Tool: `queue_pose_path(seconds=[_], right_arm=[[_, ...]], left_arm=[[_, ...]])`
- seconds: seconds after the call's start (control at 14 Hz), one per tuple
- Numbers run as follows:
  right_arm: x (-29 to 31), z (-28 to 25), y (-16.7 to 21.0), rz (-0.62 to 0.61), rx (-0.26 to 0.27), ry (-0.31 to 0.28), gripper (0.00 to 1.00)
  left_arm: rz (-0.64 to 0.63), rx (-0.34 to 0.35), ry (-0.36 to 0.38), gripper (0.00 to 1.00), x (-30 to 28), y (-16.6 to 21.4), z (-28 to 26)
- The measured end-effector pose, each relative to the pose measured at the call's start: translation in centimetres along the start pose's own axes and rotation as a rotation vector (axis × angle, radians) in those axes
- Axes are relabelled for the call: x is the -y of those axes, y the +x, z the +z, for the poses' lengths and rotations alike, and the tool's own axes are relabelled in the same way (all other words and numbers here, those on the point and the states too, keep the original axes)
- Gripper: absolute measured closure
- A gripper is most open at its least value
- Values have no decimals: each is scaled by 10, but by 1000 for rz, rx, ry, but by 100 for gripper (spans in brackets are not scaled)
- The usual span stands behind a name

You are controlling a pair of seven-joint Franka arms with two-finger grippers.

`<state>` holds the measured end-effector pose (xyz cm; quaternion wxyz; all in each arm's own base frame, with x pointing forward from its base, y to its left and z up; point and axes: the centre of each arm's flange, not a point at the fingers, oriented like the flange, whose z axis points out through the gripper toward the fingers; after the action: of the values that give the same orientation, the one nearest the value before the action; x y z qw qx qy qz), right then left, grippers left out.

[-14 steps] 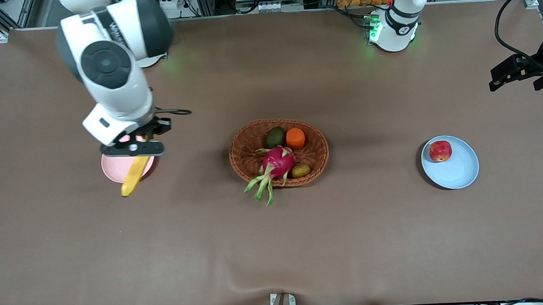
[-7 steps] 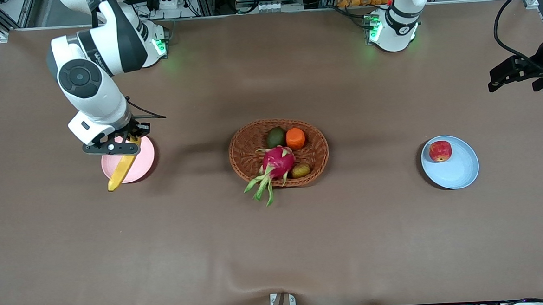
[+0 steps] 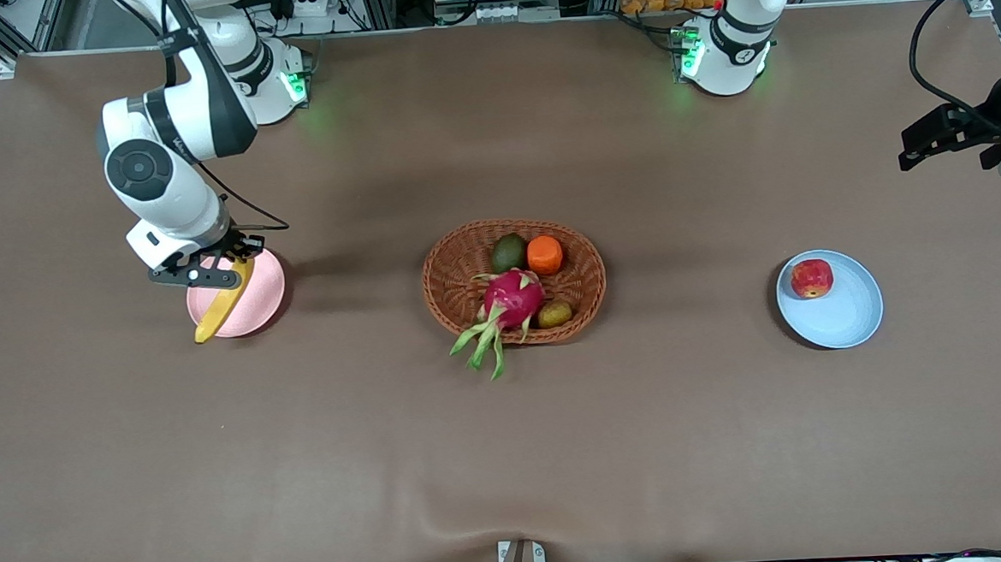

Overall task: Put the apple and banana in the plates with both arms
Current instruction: 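Lower the banana onto the pink plate and open the right gripper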

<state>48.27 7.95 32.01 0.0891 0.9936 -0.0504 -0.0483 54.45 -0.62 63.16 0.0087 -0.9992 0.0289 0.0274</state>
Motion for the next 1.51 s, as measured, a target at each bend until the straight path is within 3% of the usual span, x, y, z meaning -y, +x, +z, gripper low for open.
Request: queue_pose_path(seconds=[0.57,0.86,1.0,1.29,1.51], right_arm=[[0,57,-18,-11,63,-2,85],[9,57,-26,-34,65,-7,85],[10,57,-27,-37,66,-8,71],[8,53,-27,-35,80,-17,28],[4,19,-12,-21,96,-38,0]], left_arm=[[0,1,0,0,0,0,0],[0,1,0,0,0,0,0],[0,1,0,0,0,0,0],[0,1,0,0,-1,0,0],[1,1,0,0,-1,0,0]])
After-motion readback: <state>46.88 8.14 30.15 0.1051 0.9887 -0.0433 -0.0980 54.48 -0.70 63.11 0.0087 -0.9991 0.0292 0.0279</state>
